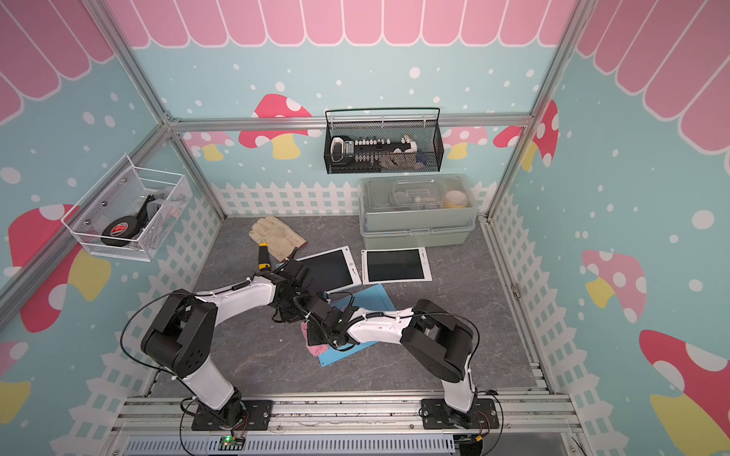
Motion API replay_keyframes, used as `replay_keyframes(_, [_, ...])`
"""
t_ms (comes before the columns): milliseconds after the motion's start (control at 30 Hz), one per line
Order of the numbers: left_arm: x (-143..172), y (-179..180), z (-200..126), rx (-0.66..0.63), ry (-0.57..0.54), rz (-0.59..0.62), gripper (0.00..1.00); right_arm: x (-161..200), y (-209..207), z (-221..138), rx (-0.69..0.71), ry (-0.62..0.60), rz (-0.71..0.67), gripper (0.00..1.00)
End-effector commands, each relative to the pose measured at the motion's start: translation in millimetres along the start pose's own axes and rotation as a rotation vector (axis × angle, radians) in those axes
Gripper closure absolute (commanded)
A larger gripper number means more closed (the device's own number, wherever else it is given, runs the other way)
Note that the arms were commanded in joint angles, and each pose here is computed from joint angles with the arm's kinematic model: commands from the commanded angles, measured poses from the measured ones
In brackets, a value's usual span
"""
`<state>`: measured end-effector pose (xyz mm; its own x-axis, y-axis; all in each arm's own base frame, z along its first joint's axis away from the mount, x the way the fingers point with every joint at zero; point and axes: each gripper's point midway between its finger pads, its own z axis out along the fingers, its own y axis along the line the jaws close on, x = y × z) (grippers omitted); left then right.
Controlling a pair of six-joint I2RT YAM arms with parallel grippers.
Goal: Wipe the drawing tablet
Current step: Wipe the dirt from the drawing tablet.
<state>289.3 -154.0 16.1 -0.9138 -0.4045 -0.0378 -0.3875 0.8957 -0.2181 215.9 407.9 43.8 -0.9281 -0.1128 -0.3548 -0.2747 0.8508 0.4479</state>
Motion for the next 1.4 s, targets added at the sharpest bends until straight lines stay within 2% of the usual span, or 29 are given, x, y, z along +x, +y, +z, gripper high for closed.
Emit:
replay_keyframes(0, [17,29,25,-0.105,0.067,0.003,0.82,-10,-35,1,0.049,-0.029,0.106,1.0])
replay_keyframes(100, [16,31,24,-0.104,0.065,-0.001,0.82,-5,-79,-16,0.182,-0.013,0.168,1.0])
replay_keyframes(233, [14,33,24,-0.112,0.06,-0.001,0.82,-1,-125,-59,0.373,-0.017,0.165,1.0])
replay_keyframes(500, [9,27,15,-0.097,0.042,0.008,0.81,0,-249,-186,0.728,-0.102,0.347,1.0])
replay_keyframes(633, [1,17,3,-0.068,0.014,0.014,0.78,6,-298,-229,0.807,-0.123,0.463,1.0])
replay_keyframes(767, [-6,5,-12,-0.034,-0.012,0.025,0.74,26,-330,-237,0.822,-0.075,0.583,1.0])
replay_keyframes(933, [-13,-13,-34,0.036,-0.044,0.029,0.63,40,-343,-236,0.801,-0.065,0.674,1.0])
replay_keyframes(1067, [-14,-16,-54,0.065,-0.075,0.015,0.54,28,-339,-245,0.781,-0.127,0.66,1.0])
replay_keyframes(1167, [-14,-14,-60,0.108,-0.06,-0.029,0.53,18,-337,-250,0.775,-0.144,0.625,1.0])
replay_keyframes(1233, [-6,-12,-57,0.122,-0.034,-0.037,0.54,2,-325,-245,0.708,-0.141,0.555,1.0])
replay_keyframes(1367, [10,-26,-48,0.21,0.023,-0.025,0.57,-65,-245,-224,0.494,-0.23,0.223,1.0])
